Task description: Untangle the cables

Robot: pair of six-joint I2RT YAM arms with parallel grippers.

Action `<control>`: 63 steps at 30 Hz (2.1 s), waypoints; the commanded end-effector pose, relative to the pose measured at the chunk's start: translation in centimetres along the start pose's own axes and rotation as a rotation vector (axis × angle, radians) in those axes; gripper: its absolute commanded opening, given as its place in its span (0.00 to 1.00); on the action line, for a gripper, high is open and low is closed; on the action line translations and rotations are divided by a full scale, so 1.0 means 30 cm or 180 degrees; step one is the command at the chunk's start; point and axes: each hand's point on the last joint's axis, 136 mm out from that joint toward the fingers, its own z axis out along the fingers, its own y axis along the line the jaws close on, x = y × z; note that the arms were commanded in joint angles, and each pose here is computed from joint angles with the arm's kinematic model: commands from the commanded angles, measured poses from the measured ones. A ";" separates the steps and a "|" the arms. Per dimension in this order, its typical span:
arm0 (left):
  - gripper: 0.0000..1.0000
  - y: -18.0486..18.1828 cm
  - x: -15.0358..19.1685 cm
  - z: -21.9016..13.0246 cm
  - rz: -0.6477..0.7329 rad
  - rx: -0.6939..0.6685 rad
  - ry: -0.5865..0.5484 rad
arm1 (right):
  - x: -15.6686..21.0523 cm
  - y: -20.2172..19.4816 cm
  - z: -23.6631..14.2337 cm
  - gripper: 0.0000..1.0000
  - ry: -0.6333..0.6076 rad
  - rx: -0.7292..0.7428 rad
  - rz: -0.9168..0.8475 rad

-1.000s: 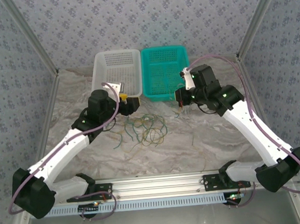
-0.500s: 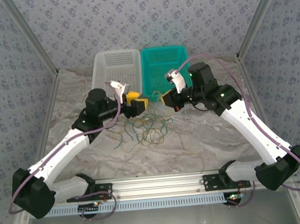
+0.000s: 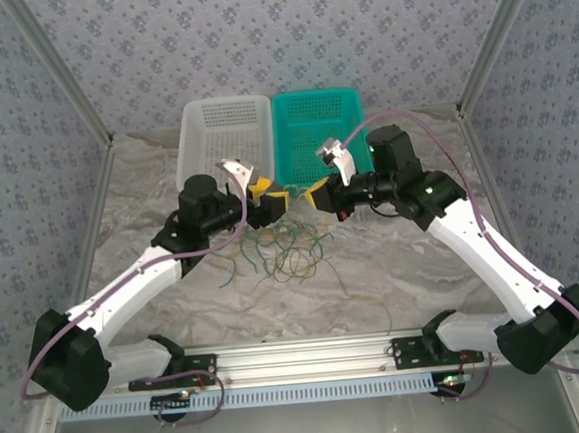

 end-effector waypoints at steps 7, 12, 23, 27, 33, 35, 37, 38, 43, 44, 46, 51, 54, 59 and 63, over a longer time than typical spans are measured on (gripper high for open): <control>0.51 0.067 0.018 0.040 -0.0052 -0.0155 -0.0071 | -0.027 0.029 -0.060 0.00 -0.0320 -0.0091 -0.0078; 0.40 0.064 -0.027 0.005 -0.0091 -0.0189 -0.0293 | 0.036 -0.013 -0.046 0.00 -0.0249 0.0057 -0.0145; 0.77 0.124 -0.136 -0.109 -0.0323 0.0027 -0.0503 | 0.192 0.006 0.017 0.00 -0.0003 0.0049 -0.0796; 0.82 0.090 -0.098 -0.057 -0.0183 0.0213 -0.0189 | 0.218 0.018 0.051 0.00 0.0101 0.0029 -0.0968; 0.86 0.030 -0.016 0.034 -0.0156 0.0468 0.0100 | 0.201 0.004 0.069 0.00 0.0065 0.0211 -0.1059; 0.86 0.009 0.017 0.064 -0.0107 0.0522 0.0185 | 0.192 0.015 0.069 0.00 0.0042 0.0194 -0.1084; 0.86 0.004 0.042 0.090 -0.0093 0.0546 0.0226 | 0.187 0.019 0.069 0.00 0.0028 0.0190 -0.1092; 0.86 0.003 0.047 0.105 -0.0100 0.0576 0.0235 | 0.183 0.022 0.067 0.00 0.0015 0.0187 -0.1103; 0.79 0.040 0.097 0.168 -0.0190 0.0530 0.0393 | 0.177 0.024 0.062 0.00 -0.0019 0.0250 -0.1133; 0.71 0.044 0.101 0.174 -0.0179 0.0528 0.0389 | 0.175 0.019 0.059 0.00 -0.0028 0.0286 -0.1129; 0.60 0.058 0.108 0.180 -0.0171 0.0483 0.0365 | 0.175 0.014 0.057 0.00 -0.0027 0.0322 -0.1121; 0.05 0.068 0.087 0.173 -0.0174 0.0392 0.0310 | 0.184 -0.002 0.061 0.00 -0.0007 0.0389 -0.1082; 0.00 0.064 0.068 0.156 -0.0182 0.0350 0.0259 | 0.189 -0.015 0.071 0.00 0.0029 0.0421 -0.1033; 0.00 0.046 0.039 0.123 -0.0176 0.0359 0.0151 | 0.194 0.005 0.087 0.00 0.0053 0.0271 -0.0970; 0.00 0.035 0.005 0.098 -0.0110 0.0354 -0.0021 | 0.197 0.041 0.092 0.46 0.0065 0.0082 -0.0911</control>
